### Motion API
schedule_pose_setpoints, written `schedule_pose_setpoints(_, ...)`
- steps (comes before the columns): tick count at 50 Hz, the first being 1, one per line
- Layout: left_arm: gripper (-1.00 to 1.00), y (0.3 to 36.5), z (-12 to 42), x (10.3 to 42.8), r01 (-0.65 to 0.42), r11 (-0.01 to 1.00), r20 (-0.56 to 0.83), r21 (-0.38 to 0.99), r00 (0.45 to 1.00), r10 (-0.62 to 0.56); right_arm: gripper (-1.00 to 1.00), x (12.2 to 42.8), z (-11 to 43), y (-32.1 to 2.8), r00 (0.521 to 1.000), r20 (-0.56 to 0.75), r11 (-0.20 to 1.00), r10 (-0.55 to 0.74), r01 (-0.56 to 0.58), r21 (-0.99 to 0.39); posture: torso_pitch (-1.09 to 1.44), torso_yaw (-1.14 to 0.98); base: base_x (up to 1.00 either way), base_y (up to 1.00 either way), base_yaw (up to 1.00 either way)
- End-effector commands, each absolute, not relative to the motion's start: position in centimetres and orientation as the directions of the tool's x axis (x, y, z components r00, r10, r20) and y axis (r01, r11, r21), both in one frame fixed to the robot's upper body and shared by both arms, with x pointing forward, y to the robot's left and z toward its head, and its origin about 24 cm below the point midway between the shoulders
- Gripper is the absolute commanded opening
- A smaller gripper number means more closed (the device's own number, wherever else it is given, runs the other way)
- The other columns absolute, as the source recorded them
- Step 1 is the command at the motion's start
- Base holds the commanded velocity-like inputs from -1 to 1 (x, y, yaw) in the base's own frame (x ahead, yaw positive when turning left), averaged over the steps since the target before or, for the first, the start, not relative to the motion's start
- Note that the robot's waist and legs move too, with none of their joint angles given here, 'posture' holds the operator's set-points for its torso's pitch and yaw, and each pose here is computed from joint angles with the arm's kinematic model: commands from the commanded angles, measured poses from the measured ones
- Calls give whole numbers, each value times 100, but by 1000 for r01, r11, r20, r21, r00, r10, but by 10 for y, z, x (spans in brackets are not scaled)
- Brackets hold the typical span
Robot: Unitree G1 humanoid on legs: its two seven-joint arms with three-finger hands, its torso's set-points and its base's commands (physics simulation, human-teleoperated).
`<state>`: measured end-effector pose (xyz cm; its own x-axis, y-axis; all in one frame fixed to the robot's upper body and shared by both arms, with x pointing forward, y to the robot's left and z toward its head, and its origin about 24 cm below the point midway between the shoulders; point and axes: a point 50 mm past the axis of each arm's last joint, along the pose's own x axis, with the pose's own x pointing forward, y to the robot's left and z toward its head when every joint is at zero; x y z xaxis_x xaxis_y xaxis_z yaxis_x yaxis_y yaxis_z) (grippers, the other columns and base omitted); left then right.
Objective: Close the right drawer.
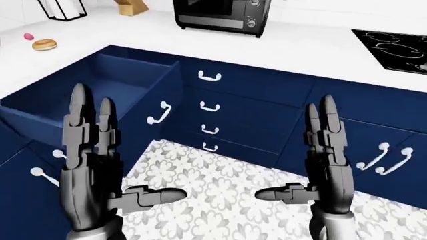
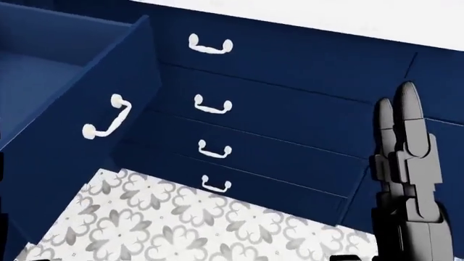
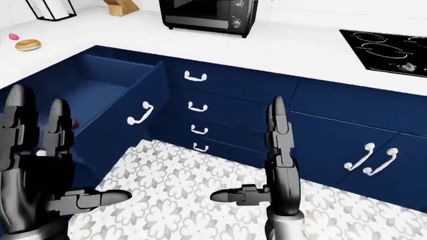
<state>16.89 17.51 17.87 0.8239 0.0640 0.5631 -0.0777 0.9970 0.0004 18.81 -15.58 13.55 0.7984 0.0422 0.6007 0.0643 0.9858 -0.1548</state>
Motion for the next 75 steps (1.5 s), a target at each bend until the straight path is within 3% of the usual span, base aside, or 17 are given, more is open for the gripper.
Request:
schedule_pose_setpoints(1,100,173,187,165,-65,998,615,2,787,50,100,186,143,-157,766,642,985,38,78,-151,0,0,0,0,-64)
schedule_pose_setpoints(16,100,173,185,166,-66,998,613,3,788,50,100,197,138,-170,787,617,983,-18,125,-132,0,0,0,0,-28)
schedule_pose_setpoints(75,100,173,184,167,-62,998,606,4,794,47,100,209,128,-161,812,583,983,22,88,-159,0,0,0,23,0)
